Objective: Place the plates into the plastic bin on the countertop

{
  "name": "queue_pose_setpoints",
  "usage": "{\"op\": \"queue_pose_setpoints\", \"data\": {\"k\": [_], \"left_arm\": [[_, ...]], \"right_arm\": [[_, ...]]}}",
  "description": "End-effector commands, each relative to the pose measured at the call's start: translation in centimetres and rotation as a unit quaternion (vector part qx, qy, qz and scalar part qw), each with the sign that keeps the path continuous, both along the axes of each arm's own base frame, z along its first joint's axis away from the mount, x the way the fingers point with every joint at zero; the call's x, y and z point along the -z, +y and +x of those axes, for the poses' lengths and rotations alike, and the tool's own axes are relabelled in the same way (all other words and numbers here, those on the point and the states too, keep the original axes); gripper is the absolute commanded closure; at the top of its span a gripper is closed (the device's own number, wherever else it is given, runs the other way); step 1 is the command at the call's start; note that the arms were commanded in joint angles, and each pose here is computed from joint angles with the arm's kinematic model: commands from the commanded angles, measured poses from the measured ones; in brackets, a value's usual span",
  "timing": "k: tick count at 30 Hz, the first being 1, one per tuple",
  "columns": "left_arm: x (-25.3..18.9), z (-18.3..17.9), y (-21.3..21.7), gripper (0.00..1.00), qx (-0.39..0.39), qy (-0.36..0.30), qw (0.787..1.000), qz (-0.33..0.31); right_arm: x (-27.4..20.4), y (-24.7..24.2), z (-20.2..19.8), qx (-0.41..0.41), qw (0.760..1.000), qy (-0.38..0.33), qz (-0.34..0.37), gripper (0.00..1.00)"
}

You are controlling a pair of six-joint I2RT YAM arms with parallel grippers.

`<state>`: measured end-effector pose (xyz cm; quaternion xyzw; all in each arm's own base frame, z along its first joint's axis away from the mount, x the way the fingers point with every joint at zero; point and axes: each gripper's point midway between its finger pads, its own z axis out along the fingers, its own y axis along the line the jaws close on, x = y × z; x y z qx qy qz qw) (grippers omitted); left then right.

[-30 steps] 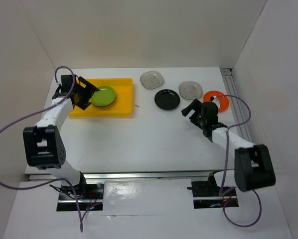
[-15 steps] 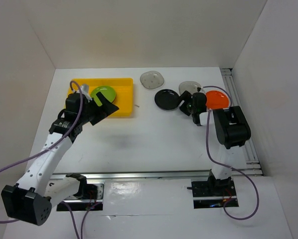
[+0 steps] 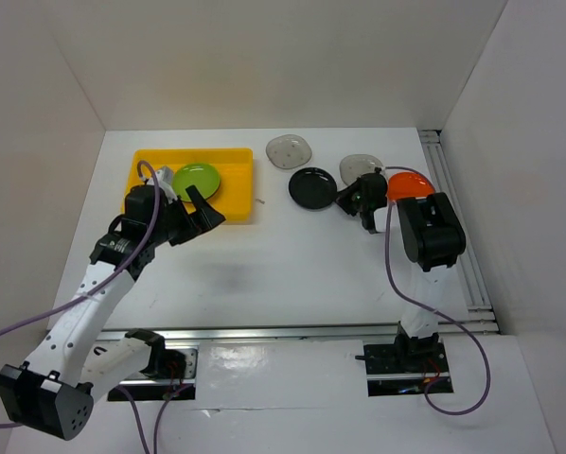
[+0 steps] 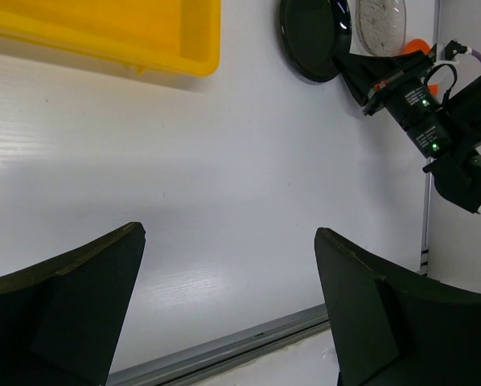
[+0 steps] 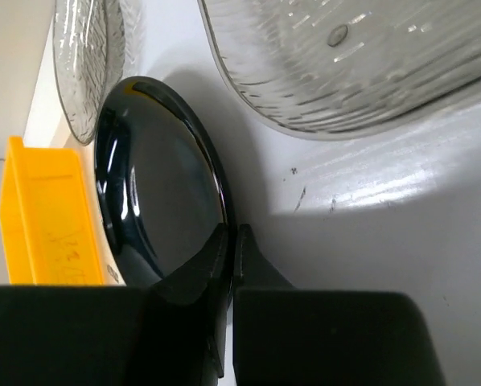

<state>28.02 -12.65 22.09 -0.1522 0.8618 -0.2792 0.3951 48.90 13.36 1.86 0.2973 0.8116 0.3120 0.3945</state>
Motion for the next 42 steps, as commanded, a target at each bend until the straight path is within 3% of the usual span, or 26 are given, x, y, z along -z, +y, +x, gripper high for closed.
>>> {"op": "queue_pose_setpoints", "data": {"k": [1, 4, 7, 10, 12, 19, 25, 28, 32, 34, 36, 40, 41, 42], "left_arm": [[-0.4, 0.0, 0.5, 0.00, -0.001, -0.016, 1.000, 0.011], [-0.4, 0.2, -0.5, 0.00, 0.009, -0.023, 1.000, 0.004], [-1.8, 1.2, -2.7, 0.00, 0.035, -0.061, 0.998, -0.011], [-1.8, 2.4, -6.1, 0.00, 0.080, -0.077, 0.994, -0.016], [-0.7, 3.3, -8.9, 0.00, 0.112, -0.054, 0.992, 0.000], [4.7, 4.9, -12.3, 0.02, 0.126, 0.011, 0.990, 0.070], [5.7, 4.8, -12.5, 0.05, 0.126, 0.015, 0.989, 0.076], [6.6, 4.1, -13.3, 0.12, 0.152, 0.023, 0.986, 0.060], [6.9, 3.4, -14.6, 0.15, 0.198, 0.025, 0.980, -0.002], [6.6, 3.7, -14.8, 0.27, 0.207, 0.015, 0.978, -0.027], [6.7, 3.4, -15.2, 0.48, 0.215, 0.020, 0.976, -0.038], [6.4, 3.4, -15.4, 1.00, 0.218, 0.020, 0.975, -0.046], [6.4, 3.4, -15.4, 1.00, 0.218, 0.020, 0.975, -0.046], [6.1, 4.0, -15.0, 1.00, 0.207, 0.016, 0.977, -0.043]], "right_arm": [[6.1, -1.2, -5.9, 0.010, 0.986, 0.159, -0.041, 1.00], [1.2, 0.1, -6.2, 0.005, 0.992, 0.109, -0.060, 1.00], [-3.1, 1.6, -7.9, -0.011, 0.990, 0.068, -0.123, 1.00], [-6.3, 3.5, -10.5, -0.046, 0.987, 0.023, -0.154, 1.00], [-6.6, 4.3, -12.5, -0.071, 0.983, 0.008, -0.167, 1.00], [-10.4, 6.6, -16.6, -0.128, 0.978, -0.068, -0.148, 1.00], [-13.5, 6.8, -18.4, -0.162, 0.971, -0.130, -0.120, 1.00], [-14.9, 7.7, -19.3, -0.206, 0.963, -0.158, -0.079, 1.00], [-15.6, 8.6, -19.8, -0.238, 0.955, -0.167, -0.050, 1.00], [-15.4, 8.7, -20.0, -0.245, 0.954, -0.169, -0.046, 1.00], [-15.5, 8.5, -19.8, -0.239, 0.956, -0.166, -0.043, 1.00], [-15.6, 8.2, -19.8, -0.234, 0.957, -0.166, -0.044, 1.00], [-15.3, 8.1, -19.8, -0.237, 0.956, -0.164, -0.049, 0.98], [-15.3, 8.0, -19.7, -0.232, 0.957, -0.164, -0.052, 0.89]]}}
